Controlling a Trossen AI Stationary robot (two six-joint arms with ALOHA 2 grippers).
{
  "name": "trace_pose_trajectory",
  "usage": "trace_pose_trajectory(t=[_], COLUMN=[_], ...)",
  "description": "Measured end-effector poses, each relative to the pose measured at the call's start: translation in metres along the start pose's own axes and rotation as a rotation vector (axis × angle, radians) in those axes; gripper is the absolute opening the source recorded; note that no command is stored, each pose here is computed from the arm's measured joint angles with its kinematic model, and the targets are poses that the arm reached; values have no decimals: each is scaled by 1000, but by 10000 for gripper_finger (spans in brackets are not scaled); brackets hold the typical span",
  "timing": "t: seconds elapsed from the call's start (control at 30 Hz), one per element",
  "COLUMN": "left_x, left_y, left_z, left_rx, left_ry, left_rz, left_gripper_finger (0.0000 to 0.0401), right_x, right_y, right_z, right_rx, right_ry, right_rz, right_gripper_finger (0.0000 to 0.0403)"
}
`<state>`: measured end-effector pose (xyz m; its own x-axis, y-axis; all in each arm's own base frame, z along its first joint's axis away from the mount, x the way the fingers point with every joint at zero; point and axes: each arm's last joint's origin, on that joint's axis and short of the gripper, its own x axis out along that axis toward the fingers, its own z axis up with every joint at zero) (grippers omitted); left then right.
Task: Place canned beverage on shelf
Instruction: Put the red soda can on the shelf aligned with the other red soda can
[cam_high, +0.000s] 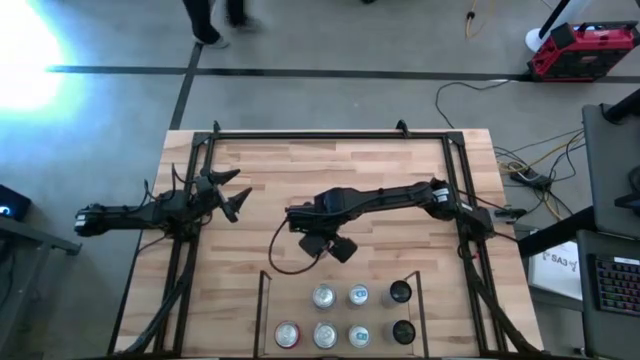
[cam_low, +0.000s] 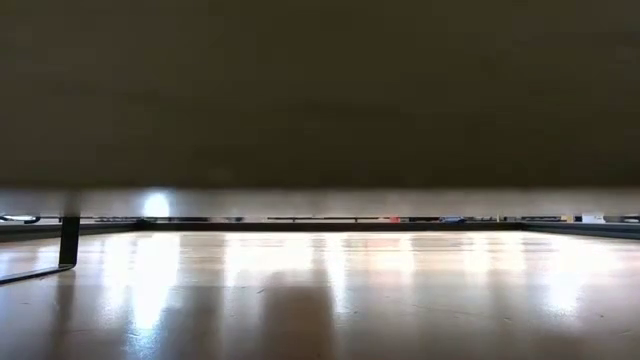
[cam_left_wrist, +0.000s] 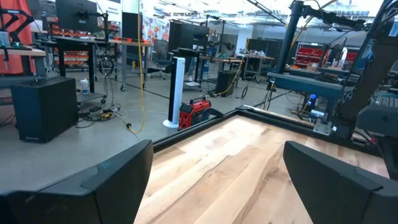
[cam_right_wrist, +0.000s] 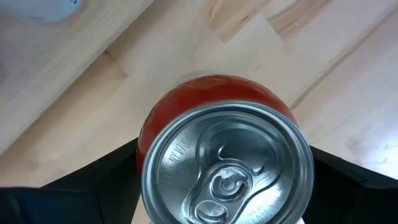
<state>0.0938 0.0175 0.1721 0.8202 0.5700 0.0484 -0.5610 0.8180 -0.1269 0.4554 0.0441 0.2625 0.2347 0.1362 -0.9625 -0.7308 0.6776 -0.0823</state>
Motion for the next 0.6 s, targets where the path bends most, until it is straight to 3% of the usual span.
trace_pose_trajectory(t=[0.23,0.6], left_x=[0,0], left_y=[0,0], left_z=[0,0], left_rx=[0,0], left_ry=[0,0], left_rz=[0,0], left_gripper_finger=[346,346], right_x=[12,33], right_y=[1,3], right_z=[-3,-10], right_rx=[-65,-57], right_ry=[11,39], right_rz=[11,40], right_gripper_finger=[325,325])
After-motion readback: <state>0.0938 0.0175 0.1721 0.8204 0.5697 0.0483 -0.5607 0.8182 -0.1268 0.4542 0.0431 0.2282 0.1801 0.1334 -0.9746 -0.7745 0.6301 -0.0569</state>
